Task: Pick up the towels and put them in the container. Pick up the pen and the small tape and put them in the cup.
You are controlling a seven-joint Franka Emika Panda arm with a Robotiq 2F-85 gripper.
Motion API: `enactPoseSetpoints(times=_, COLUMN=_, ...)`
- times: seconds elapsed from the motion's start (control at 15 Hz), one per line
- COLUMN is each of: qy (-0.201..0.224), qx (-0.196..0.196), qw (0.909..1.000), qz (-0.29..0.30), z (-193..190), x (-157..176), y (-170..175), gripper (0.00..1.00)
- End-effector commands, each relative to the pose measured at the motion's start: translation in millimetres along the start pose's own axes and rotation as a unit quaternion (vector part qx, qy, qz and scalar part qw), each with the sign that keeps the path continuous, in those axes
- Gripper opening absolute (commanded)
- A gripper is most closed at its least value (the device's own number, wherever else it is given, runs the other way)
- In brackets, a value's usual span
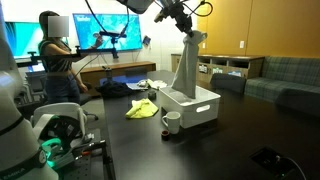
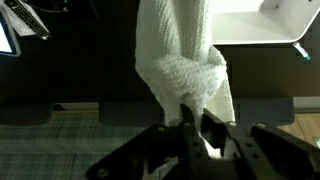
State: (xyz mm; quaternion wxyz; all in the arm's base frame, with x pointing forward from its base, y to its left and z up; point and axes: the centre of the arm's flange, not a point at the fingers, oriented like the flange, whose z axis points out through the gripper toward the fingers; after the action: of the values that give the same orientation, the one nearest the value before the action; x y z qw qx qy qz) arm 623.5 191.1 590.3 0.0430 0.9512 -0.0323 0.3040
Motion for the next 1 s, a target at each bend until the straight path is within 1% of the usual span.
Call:
enactPoseSetpoints(times=0.0, qy=-0.01, qx=-0.002, qw=0.9998, qz=-0.016, z=18, x=53, y=-34, gripper=0.04)
enactPoseSetpoints(times=0.2, qy=-0.024, qx=-0.004, qw=0.9995, qz=-0.021, z=40, x=66, y=-57, gripper=0.04)
enactPoseSetpoints(times=0.33, qy=-0.029, qx=-0.006, qw=0.9994, qz=-0.021, z=49, x=69, y=-66, gripper=0.04)
enactPoseSetpoints(times=0.73, qy=-0.04, qx=-0.013, qw=0.9989, qz=-0.02, z=85, x=77, y=-83, gripper=0.06)
enactPoseSetpoints(times=0.8, qy=-0.042, qx=-0.014, qw=0.9988, qz=-0.02, z=88, x=77, y=-83, gripper=0.36)
enactPoseSetpoints(times=0.87, qy=-0.044, qx=-0.016, qw=0.9987, qz=-0.02, z=93, x=78, y=-84, gripper=0.39)
enactPoseSetpoints(times=0.93, qy=-0.045, qx=-0.02, qw=0.9986, qz=-0.018, z=97, x=76, y=-84, gripper=0.45)
